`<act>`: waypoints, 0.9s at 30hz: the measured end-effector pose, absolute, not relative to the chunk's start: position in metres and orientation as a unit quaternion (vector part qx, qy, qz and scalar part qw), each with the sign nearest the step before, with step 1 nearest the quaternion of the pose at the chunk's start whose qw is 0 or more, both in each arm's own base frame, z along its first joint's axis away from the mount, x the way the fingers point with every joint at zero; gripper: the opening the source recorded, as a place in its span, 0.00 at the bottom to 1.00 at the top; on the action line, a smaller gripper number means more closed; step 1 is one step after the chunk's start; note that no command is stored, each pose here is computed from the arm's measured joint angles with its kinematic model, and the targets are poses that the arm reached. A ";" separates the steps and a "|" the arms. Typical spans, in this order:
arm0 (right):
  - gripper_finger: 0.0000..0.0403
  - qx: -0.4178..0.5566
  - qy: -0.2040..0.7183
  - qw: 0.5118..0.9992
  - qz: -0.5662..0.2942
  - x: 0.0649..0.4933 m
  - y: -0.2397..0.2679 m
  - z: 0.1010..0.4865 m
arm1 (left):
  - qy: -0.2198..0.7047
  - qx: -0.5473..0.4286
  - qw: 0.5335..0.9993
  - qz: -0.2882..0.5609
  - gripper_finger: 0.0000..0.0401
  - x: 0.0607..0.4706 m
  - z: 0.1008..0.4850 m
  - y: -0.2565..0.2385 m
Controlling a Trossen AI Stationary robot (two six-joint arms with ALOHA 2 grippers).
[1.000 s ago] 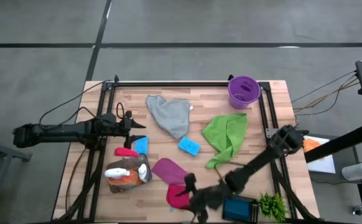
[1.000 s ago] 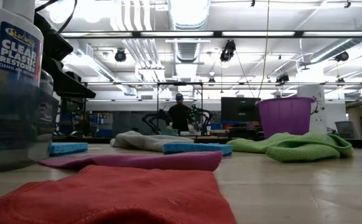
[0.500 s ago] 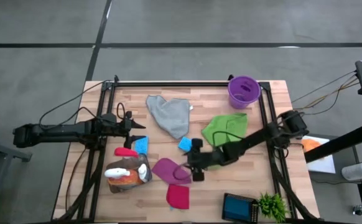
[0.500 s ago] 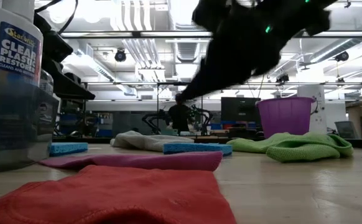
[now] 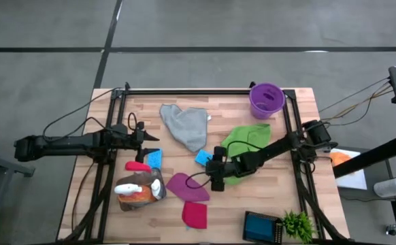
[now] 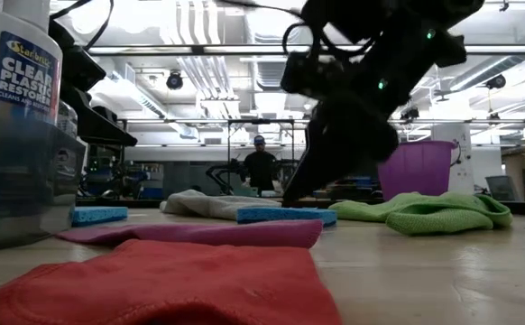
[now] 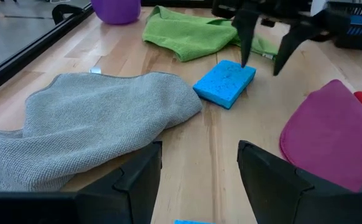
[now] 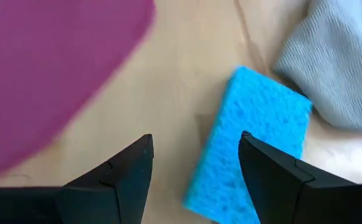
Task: Pick & Place Kitchen Items
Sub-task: Put the right light blue sponge into the black bin
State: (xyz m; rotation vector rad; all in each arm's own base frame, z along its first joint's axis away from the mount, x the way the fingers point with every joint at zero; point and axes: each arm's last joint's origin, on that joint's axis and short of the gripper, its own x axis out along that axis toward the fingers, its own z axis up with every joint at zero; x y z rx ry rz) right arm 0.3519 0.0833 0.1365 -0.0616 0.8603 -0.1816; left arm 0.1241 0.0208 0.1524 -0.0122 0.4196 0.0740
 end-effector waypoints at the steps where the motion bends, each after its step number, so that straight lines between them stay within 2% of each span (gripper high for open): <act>1: 0.57 -0.034 0.422 0.901 -0.096 0.351 0.082 0.134 | 0.208 -0.006 0.977 0.037 0.53 0.124 0.152 0.021; 11: 0.55 -0.037 0.457 0.878 -0.140 0.355 0.071 0.113 | 0.214 -0.007 0.976 0.036 0.53 0.124 0.151 0.021; 15: 0.40 -0.038 0.461 0.876 -0.138 0.356 0.073 0.114 | 0.217 -0.007 0.975 0.036 0.53 0.123 0.151 0.021; 20: 0.09 -0.049 0.465 0.874 -0.132 0.356 0.078 0.116 | 0.220 -0.008 0.975 0.036 0.53 0.123 0.150 0.021; 27: 0.05 -0.059 0.451 0.884 -0.110 0.357 0.089 0.125 | 0.220 -0.008 0.975 0.036 0.53 0.123 0.150 0.021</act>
